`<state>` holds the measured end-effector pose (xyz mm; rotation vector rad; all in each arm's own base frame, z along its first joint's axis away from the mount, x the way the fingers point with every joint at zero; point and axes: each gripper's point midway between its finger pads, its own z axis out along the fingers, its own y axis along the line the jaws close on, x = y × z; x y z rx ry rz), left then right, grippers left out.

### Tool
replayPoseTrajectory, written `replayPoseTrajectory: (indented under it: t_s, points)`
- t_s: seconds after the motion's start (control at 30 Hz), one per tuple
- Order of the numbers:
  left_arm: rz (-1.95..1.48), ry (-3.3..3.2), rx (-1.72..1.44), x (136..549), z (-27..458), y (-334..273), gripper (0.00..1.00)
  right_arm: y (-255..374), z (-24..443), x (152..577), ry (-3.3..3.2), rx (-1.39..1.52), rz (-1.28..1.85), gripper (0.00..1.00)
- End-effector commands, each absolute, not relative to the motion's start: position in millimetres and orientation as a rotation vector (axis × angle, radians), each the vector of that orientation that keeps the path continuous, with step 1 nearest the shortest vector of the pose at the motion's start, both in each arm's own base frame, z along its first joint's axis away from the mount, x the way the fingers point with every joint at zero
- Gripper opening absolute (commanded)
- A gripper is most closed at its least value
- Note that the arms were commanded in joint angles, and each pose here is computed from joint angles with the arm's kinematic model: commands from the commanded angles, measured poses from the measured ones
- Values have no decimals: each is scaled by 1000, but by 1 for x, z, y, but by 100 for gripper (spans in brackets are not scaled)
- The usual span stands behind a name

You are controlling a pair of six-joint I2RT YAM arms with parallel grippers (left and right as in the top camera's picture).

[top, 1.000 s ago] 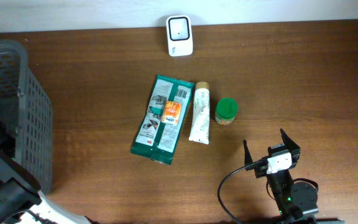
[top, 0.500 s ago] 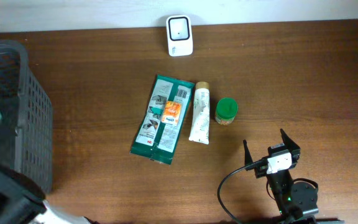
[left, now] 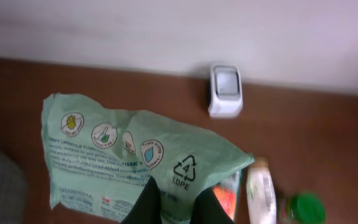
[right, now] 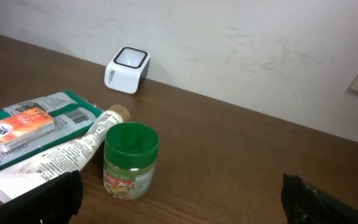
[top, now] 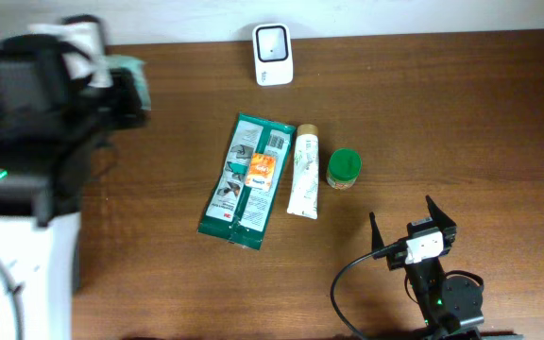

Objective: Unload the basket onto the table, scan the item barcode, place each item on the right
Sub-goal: 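Place the wipes pack on the green packet beside the soap box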

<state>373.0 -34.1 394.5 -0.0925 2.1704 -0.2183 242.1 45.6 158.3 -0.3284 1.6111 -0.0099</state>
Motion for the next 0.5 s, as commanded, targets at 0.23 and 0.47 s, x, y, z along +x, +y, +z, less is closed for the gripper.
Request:
replayPoseTrajectory:
  t_s: [0.23, 0.47]
  points:
    - [96, 2771, 290, 406, 169, -129, 0, 49, 156, 241, 1612, -331, 11, 98]
    - [142, 2970, 327, 406, 86, -134, 0, 49, 156, 241, 1612, -331, 11, 98]
